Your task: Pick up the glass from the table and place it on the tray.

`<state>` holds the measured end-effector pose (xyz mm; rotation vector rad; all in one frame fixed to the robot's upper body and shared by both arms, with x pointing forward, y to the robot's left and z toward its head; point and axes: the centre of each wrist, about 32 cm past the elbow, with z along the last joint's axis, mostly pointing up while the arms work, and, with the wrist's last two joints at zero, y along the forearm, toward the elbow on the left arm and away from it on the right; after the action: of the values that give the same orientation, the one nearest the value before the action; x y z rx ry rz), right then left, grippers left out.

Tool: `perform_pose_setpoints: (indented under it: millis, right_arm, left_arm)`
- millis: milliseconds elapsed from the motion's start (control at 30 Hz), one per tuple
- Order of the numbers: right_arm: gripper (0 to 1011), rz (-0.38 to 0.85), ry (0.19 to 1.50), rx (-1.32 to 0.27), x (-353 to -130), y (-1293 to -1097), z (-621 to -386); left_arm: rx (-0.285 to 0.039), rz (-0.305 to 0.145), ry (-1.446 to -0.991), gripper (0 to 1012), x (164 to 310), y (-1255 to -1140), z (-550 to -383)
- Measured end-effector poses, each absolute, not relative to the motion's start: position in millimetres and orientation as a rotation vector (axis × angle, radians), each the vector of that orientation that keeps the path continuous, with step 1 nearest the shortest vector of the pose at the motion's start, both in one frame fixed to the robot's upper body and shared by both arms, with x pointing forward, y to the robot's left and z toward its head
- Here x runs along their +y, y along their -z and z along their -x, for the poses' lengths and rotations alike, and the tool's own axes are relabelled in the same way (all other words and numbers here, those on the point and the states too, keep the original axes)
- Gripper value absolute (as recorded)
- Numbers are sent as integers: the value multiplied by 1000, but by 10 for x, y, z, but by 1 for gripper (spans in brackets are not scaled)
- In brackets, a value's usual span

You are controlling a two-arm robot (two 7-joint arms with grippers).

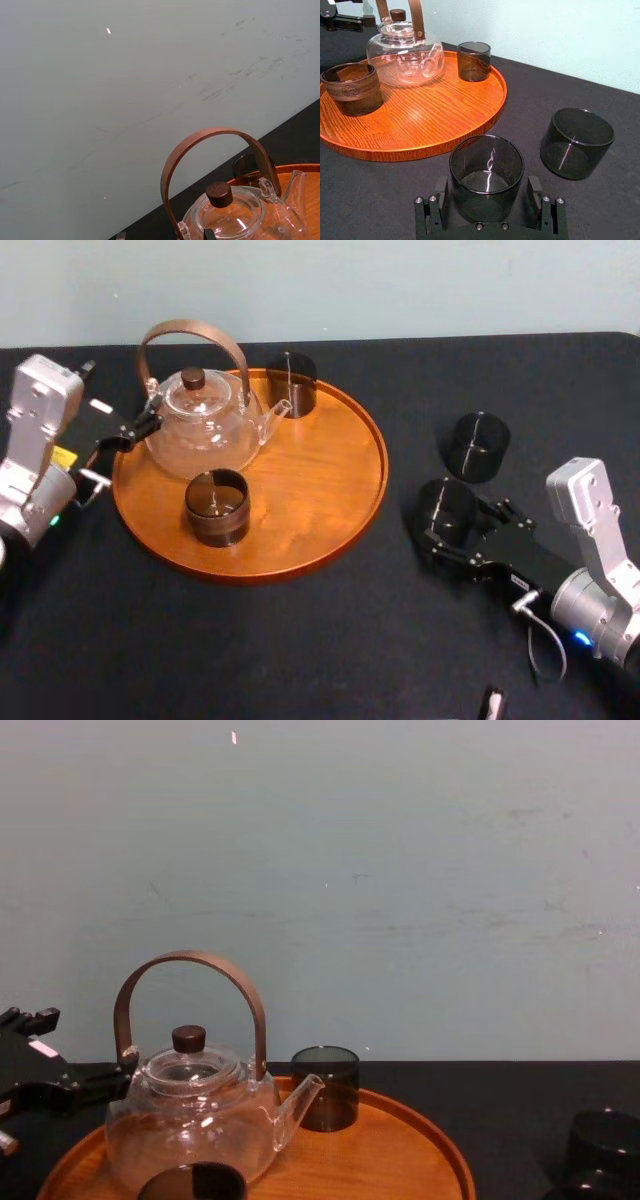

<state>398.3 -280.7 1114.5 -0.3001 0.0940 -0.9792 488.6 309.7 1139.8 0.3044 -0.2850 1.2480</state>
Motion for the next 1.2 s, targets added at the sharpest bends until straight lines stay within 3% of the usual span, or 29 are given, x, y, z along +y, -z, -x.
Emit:
perform_pose_setpoints:
  millis: [1200]
  right_arm:
    - [1003, 285, 966, 116, -2792, -10979, -4216]
  left_arm:
    - [-285, -304, -1248, 1001, 3097, -11398, -4886]
